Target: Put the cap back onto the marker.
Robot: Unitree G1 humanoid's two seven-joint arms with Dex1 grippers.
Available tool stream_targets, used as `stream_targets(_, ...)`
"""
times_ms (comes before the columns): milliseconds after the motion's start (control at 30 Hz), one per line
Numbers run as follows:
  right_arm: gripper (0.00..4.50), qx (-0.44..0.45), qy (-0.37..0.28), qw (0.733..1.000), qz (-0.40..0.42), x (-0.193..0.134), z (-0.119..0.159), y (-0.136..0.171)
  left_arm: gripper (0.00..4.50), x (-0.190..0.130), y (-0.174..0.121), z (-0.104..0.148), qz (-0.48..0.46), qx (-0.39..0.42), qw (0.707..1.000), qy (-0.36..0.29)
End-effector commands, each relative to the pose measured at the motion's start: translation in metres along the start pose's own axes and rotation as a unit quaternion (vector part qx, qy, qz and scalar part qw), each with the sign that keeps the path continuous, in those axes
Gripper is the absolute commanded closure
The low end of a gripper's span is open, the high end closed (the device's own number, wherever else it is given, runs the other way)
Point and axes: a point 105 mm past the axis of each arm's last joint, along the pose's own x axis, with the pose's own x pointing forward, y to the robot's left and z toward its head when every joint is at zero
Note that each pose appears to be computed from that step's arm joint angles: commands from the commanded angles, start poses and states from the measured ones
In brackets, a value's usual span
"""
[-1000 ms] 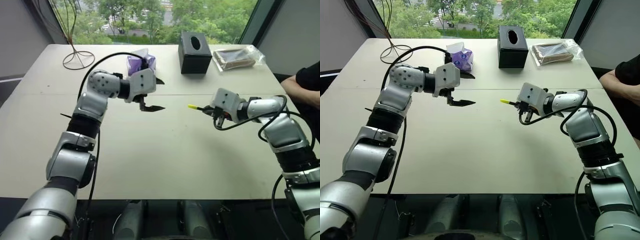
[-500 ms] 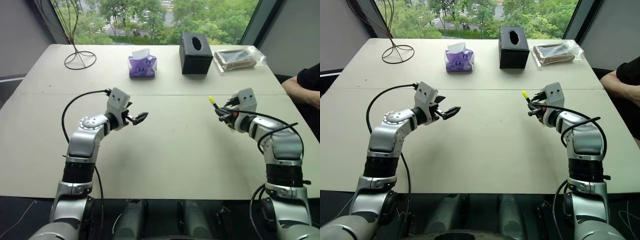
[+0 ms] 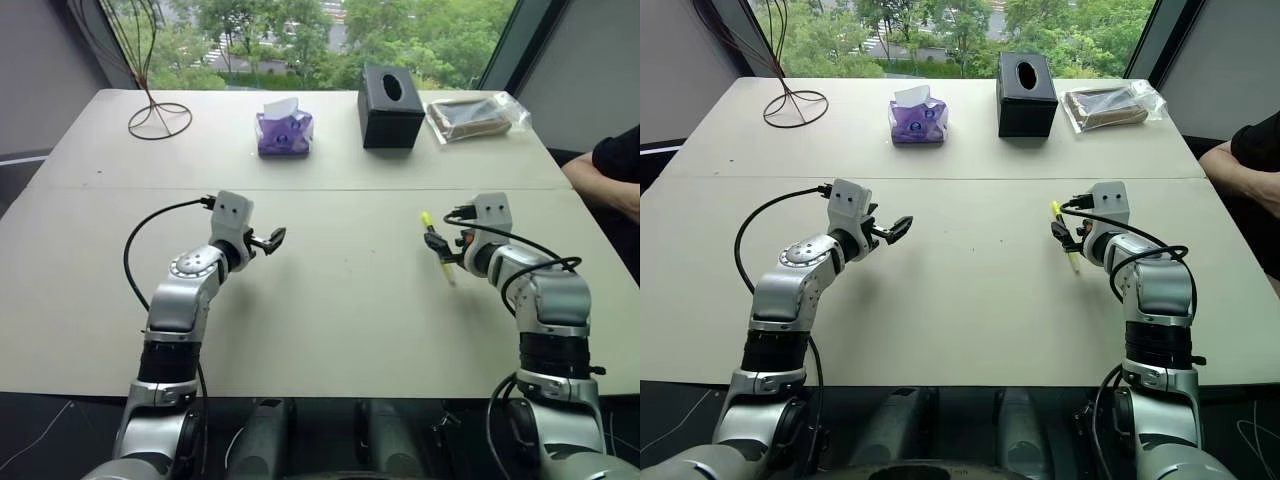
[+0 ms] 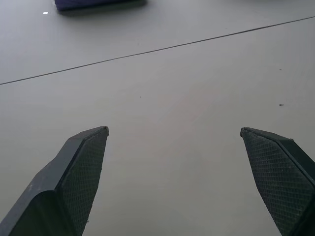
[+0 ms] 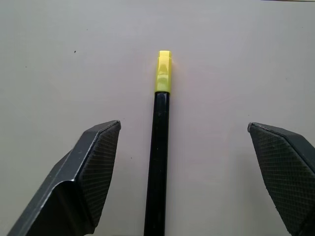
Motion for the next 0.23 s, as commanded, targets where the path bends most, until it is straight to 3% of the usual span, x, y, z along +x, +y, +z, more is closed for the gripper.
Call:
stream_targets(33, 0.04, -0.025, -0.053, 0.998, -0.008, -0.016, 0.029, -0.01, 0.0, -0.006, 0.017, 0.021, 0.021, -0.006, 0.999, -0.037)
stream_targets(133, 0.04, -0.054, -0.107, 0.992, 0.038, -0.04, 0.055, -0.011, 0.0, -0.017, 0.033, 0.026, 0.008, 0.008, 0.999, -0.034)
stream_targets(233, 0.04, -0.117, -0.126, 0.98, 0.099, -0.07, 0.058, -0.009, 0.0, -0.033, 0.042, 0.038, -0.032, 0.035, 0.997, -0.056)
